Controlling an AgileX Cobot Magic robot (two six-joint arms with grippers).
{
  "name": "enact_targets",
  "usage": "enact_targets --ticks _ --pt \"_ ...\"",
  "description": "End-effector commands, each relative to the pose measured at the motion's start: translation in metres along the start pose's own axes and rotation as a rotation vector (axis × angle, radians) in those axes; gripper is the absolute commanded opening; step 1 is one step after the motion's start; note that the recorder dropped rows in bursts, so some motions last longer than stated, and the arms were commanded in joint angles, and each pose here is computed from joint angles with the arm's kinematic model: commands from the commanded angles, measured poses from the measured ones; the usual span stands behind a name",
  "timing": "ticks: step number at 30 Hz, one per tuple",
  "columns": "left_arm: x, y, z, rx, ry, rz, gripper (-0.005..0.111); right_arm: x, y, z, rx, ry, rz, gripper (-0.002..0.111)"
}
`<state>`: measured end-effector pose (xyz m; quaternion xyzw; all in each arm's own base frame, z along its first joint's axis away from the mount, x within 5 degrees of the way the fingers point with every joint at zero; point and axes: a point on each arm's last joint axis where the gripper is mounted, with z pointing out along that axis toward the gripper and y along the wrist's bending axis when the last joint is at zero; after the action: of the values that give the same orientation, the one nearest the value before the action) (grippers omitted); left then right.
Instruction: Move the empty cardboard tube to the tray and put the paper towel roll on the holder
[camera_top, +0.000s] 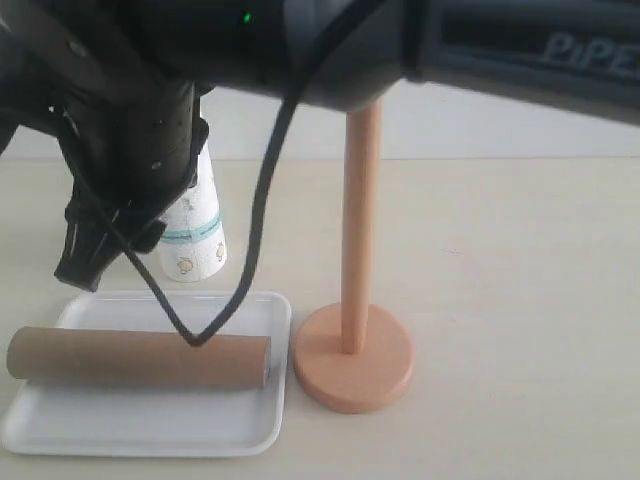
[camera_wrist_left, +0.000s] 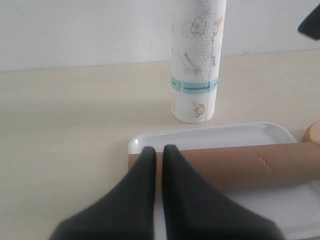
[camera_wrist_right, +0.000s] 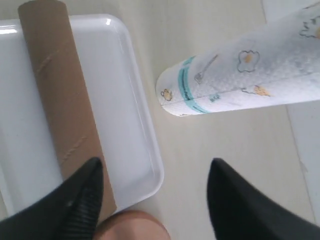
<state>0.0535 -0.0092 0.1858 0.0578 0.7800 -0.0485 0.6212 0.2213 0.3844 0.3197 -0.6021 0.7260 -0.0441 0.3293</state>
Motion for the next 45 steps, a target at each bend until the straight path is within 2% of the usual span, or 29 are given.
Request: enact_targets --ticks 1,3,4,9,13,23,35,42,45 --pt "0.001 0.0 0.0 -0.002 0.0 -0.008 0.004 0.001 -0.014 -0.04 0.014 -0.061 0.083 0.027" --pt "0.001 0.0 0.0 -0.002 0.0 -0.008 0.004 0.001 -0.019 -0.058 0.001 -0.105 0.109 0.006" --pt "0.001 0.0 0.0 -0.002 0.0 -0.008 0.004 0.001 -0.021 -0.068 -0.004 -0.128 0.122 0.0" --pt "0.001 0.0 0.0 -0.002 0.0 -0.008 0.004 0.007 -0.029 -0.117 -0.058 -0.24 0.196 0.0" --pt "0.001 0.0 0.0 -0.002 0.0 -0.008 0.004 0.017 -0.038 -0.154 -0.054 -0.29 0.221 0.0" --pt "0.001 0.0 0.0 -0.002 0.0 -0.008 0.004 0.065 -0.041 -0.225 -0.098 -0.366 0.307 0.0" --pt "0.001 0.0 0.0 -0.002 0.0 -0.008 0.004 0.153 -0.009 -0.238 -0.131 -0.398 0.441 0.0" --pt "0.001 0.0 0.0 -0.002 0.0 -0.008 0.004 0.232 0.026 -0.23 -0.191 -0.388 0.694 0.0" --pt "0.001 0.0 0.0 -0.002 0.0 -0.008 0.004 0.25 0.032 -0.232 -0.196 -0.391 0.722 0.0"
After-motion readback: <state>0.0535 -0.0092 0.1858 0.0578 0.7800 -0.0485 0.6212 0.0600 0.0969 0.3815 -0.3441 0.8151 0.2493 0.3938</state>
